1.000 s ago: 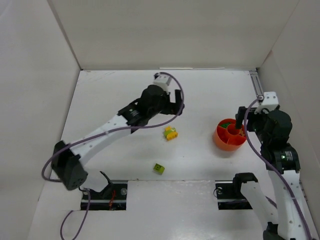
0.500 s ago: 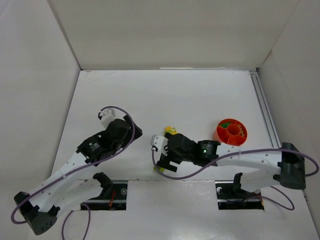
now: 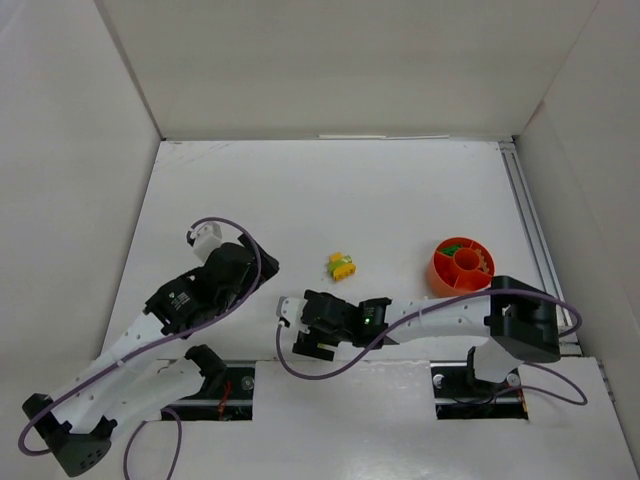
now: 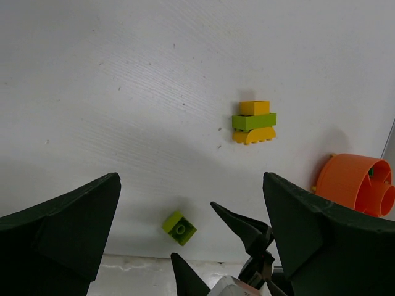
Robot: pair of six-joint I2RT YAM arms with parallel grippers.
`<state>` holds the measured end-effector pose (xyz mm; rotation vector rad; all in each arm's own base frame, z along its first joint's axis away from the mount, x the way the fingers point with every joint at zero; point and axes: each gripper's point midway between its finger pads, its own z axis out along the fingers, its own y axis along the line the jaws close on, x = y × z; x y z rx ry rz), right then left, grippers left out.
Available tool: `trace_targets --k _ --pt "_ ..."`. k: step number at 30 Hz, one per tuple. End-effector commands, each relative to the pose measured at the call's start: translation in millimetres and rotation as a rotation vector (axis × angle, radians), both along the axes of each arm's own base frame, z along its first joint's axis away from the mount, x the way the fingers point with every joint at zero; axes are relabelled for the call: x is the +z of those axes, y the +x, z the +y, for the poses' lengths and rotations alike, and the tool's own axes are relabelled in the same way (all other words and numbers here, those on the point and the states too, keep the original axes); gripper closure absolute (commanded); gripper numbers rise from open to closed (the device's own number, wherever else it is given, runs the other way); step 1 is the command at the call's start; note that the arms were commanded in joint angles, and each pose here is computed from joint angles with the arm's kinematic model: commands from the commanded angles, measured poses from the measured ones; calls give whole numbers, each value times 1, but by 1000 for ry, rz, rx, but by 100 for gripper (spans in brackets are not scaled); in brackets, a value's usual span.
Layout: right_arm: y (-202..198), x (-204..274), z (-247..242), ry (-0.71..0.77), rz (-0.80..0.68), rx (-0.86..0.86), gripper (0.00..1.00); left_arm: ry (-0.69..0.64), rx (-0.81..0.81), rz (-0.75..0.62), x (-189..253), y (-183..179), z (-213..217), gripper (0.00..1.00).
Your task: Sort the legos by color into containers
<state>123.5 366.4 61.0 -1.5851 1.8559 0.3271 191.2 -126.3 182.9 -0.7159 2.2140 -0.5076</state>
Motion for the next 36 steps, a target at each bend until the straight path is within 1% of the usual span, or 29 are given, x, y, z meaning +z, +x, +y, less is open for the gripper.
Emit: trace_targets --k 1,3,6,7,10,11,13,14,15,17,18,21,24,25,27,28,30,31,32,33,34,35,36 --pt "3 10 18 71 -18 -10 6 30 18 -1 -4 0 7 1" --pt "0 3 15 53 -15 -15 7 30 18 -1 -4 0 7 1" --pt "2 -13 10 21 -12 -47 16 17 18 -15 -2 0 8 1" --pt "2 -13 10 21 -12 -47 16 17 18 -15 -2 0 8 1" --pt "3 -22 10 5 -11 -61 24 4 18 -29 1 1 7 1" --pt "3 -22 10 8 -5 -69 31 11 18 -22 -2 0 8 1" --pt "4 -25 8 1 -6 -82 36 11 18 -22 -2 0 8 1" --pt "6 -28 4 -7 -16 -105 41 11 18 -22 -2 0 8 1" --pt "8 -21 5 10 -26 -111 48 11 18 -22 -2 0 8 1" --pt "9 -20 -2 10 -33 -129 52 4 18 -29 -1 1 7 1" --pt "11 -10 -1 38 -38 -143 61 12 18 -21 -5 1 7 1" --pt "16 0 -10 62 -59 -202 66 5 13 -37 -2 3 5 1" --pt "24 21 -23 88 -92 -283 68 10 -13 -51 -2 5 2 1" --pt "25 31 -32 92 -102 -305 68 3 -22 -47 -2 6 -2 1" --pt "44 42 -55 86 -139 -422 68 31 -73 -47 -9 6 -6 1" --pt "52 46 -67 82 -142 -471 68 20 -90 -65 -5 10 -12 1" --pt "67 62 -101 88 -140 -601 69 34 -132 -61 -11 12 -19 1" --pt "83 69 -123 88 -146 -689 69 38 -159 -84 -7 16 -24 1" --pt "94 83 -160 100 -159 -822 69 48 -186 -68 -14 17 -29 1" --pt "90 92 -170 114 -164 -845 69 53 -204 -73 -15 19 -33 1" --pt "100 95 -198 127 -155 -956 69 56 -221 -79 -14 21 -36 1" --pt "104 105 -216 162 -157 -1018 69 62 -237 -105 -11 26 -40 1" --pt "103 121 -233 249 -153 -1058 69 73 -257 -95 -16 28 -45 1"
